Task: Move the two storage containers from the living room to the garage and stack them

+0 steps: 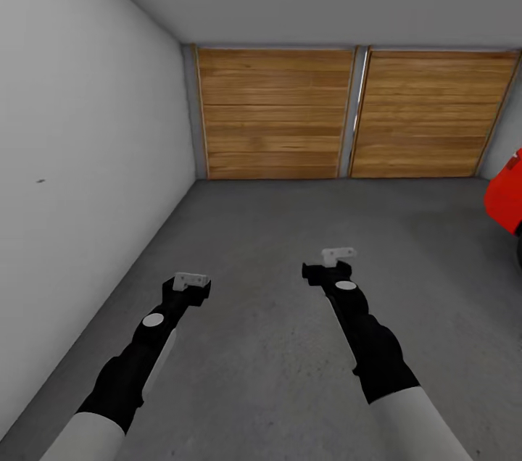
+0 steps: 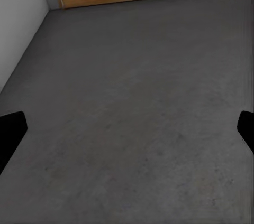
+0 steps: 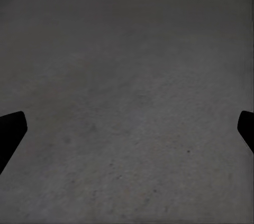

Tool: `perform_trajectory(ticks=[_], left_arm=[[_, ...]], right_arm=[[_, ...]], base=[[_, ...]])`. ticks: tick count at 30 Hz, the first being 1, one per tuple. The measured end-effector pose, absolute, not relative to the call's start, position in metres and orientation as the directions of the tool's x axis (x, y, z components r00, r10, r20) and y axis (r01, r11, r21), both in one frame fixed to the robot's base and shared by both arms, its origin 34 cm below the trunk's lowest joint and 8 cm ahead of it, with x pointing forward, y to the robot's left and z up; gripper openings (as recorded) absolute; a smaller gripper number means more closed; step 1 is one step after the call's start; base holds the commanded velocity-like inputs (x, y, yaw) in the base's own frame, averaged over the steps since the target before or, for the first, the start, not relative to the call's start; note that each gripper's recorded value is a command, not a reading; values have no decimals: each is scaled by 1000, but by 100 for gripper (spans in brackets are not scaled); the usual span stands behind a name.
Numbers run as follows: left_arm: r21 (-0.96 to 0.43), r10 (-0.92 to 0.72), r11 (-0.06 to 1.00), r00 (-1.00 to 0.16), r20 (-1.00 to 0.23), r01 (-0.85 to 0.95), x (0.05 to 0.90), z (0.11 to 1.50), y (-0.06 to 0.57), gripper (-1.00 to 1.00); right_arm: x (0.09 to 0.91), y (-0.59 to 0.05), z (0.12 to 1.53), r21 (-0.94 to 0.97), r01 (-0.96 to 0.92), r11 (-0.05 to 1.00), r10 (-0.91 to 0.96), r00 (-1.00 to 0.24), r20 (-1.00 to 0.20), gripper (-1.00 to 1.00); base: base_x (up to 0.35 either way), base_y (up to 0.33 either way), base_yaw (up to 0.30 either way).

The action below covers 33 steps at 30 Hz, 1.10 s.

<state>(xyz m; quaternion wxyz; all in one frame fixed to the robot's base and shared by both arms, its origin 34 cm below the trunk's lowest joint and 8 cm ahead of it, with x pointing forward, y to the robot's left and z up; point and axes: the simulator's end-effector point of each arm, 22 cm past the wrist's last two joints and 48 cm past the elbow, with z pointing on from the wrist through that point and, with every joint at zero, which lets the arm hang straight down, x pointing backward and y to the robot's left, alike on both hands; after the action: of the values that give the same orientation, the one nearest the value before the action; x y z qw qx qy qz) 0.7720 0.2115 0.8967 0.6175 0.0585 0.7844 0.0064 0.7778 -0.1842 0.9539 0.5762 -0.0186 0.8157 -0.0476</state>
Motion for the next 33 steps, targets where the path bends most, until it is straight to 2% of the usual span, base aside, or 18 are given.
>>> perform_trajectory(ticks=[9, 16, 24, 33], left_arm=[[76, 93, 994, -225, -970, 82, 774, 902, 216, 100], [70, 91, 992, -226, -970, 101, 774, 903, 214, 100], [75, 98, 991, -224, -970, 107, 775, 904, 218, 100], [83, 103, 991, -223, -969, 101, 775, 905, 222, 100]], right_arm=[[776, -196, 946, -113, 29, 993, -97, -345, -934, 100], [773, -253, 928, -180, 28, 983, -157, -372, -915, 100], [772, -304, 928, -155, 96, 983, -107, -379, -919, 100], [769, -318, 926, -149, 118, 982, -93, -385, -918, 100]], base=[[158, 0, -33], [212, 0, -3], [234, 27, -5], [214, 50, -193]])
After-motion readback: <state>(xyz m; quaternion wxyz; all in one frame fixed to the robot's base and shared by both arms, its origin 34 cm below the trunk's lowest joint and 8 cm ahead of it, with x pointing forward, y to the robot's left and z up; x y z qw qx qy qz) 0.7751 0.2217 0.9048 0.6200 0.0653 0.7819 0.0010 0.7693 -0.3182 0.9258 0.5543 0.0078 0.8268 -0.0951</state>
